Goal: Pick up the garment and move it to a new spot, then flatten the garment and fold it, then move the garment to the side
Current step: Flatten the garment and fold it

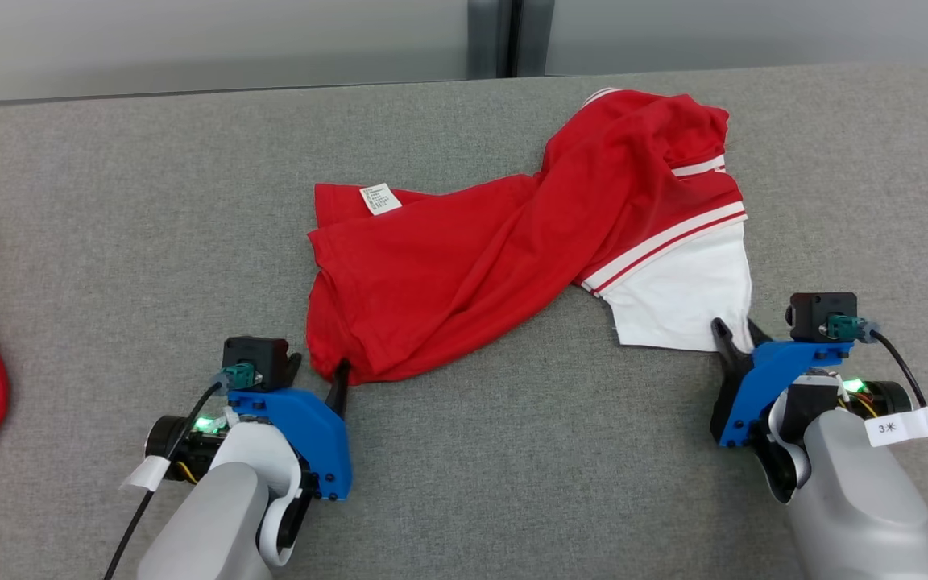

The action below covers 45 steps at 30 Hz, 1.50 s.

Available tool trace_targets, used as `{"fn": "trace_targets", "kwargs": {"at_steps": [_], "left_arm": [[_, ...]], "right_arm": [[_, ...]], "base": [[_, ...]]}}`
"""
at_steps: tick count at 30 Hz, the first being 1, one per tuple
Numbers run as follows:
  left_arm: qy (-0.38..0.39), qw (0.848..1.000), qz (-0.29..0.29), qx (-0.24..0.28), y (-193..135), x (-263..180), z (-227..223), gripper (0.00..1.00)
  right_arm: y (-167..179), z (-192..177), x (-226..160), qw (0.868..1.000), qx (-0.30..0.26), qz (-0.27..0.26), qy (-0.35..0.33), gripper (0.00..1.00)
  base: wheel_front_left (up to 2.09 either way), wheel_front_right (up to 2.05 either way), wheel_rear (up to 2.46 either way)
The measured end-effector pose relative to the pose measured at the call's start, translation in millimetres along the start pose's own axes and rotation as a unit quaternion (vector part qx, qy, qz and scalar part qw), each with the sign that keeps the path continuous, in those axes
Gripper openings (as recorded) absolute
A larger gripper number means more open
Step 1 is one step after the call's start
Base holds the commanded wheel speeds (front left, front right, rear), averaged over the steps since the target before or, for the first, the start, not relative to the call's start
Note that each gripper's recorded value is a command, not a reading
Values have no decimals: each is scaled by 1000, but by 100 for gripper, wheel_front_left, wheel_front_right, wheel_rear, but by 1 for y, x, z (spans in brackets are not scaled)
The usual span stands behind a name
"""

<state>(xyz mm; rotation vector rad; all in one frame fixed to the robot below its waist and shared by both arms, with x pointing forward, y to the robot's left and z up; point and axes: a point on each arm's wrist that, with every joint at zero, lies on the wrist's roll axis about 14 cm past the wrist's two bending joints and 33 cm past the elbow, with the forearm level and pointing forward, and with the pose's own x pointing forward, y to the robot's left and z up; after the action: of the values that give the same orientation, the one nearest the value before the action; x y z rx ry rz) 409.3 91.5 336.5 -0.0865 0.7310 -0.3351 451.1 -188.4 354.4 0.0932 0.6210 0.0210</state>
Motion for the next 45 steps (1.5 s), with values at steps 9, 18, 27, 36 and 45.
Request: {"fn": "trace_targets", "kwargs": {"at_steps": [9,18,27,36,45], "left_arm": [[-40,999,-7,-4,-9,-3,10,0],[-153,988,-4,-34,-8,-22,55,0],[-297,953,-35,-51,-25,-73,123,0],[-420,896,-99,-106,-46,-143,189,0],[-492,850,-149,-115,-58,-211,232,0]], "right_arm": [[5,4,-3,1000,0,5,-22,0],[17,48,-14,992,26,23,-119,0],[23,114,-59,966,49,41,-250,0],[8,169,-133,935,33,29,-351,0],[-1,221,-220,892,7,11,-451,0]], "base": [[0,0,0],[0,0,0],[0,0,0],[0,0,0],[0,0,0]]}}
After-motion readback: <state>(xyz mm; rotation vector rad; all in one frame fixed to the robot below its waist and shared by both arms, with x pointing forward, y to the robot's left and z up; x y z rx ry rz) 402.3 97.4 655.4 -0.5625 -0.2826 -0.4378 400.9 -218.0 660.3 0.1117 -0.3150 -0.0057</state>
